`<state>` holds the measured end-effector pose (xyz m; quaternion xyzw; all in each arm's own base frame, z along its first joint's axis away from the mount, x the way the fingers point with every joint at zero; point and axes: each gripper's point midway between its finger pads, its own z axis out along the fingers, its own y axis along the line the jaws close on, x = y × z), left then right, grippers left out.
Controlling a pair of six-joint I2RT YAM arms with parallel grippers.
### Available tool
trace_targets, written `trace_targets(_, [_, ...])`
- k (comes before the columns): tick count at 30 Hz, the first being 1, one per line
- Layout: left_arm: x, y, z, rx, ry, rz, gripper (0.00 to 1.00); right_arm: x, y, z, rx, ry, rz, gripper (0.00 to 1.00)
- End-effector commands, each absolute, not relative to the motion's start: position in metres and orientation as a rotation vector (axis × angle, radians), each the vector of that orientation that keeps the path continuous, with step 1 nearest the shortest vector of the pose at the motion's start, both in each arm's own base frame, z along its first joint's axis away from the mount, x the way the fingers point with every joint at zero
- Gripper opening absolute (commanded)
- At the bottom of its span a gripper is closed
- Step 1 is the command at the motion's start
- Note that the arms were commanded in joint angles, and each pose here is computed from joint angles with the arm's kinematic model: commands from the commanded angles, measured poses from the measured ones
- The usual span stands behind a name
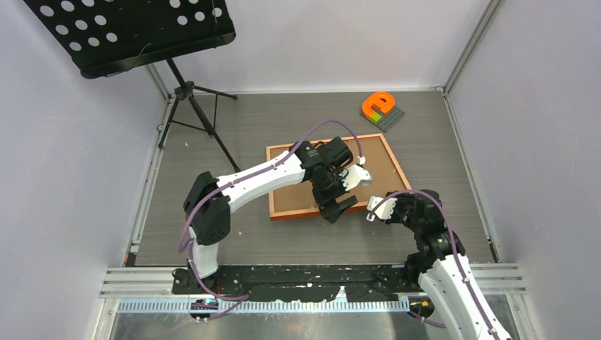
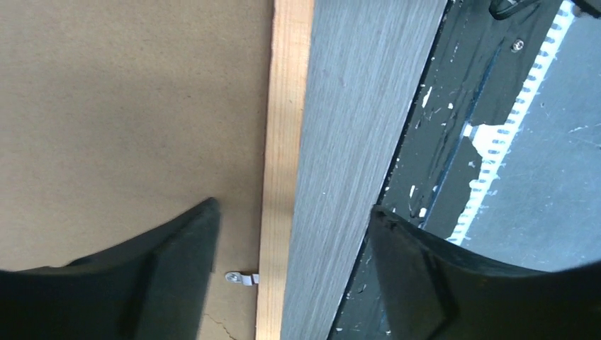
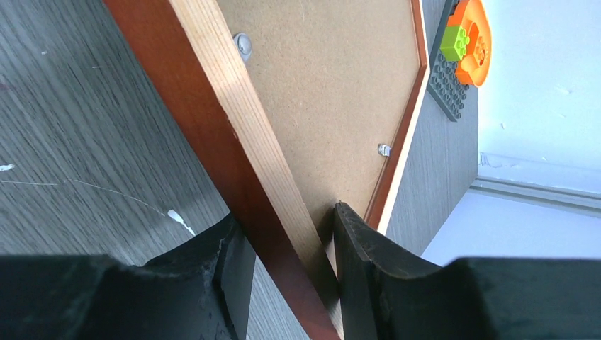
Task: Put the photo into the frame
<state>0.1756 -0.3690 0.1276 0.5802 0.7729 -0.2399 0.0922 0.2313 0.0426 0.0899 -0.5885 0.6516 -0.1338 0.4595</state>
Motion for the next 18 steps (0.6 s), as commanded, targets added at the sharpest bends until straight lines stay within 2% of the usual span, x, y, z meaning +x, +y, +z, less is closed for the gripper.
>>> trace_targets(1, [0.198, -0.366, 0.177, 1.636, 2.171, -0.624, 0.83, 0.223, 0.054, 0.111, -1.331, 1.686, -0.177, 0.13])
trace_targets(3, [0.210, -0.363, 0.192, 1.596, 2.115, -0.554, 0.92, 0.222, 0.057, 0.122, -1.323, 1.678, -0.153, 0.07])
trace_targets(6, [0.228, -0.355, 0.211, 1.538, 2.036, -0.439, 0.99, 0.220, 0.063, 0.139, -1.318, 1.664, -0.116, 0.06])
trace_targets(11, [0.247, -0.344, 0.241, 1.472, 1.898, -0.317, 1.00, 0.212, 0.071, 0.167, -1.319, 1.651, -0.049, 0.06])
trace_targets(18, [0.238, -0.337, 0.270, 1.587, 1.792, -0.310, 1.00, 0.207, 0.082, 0.194, -1.312, 1.723, 0.083, 0.06])
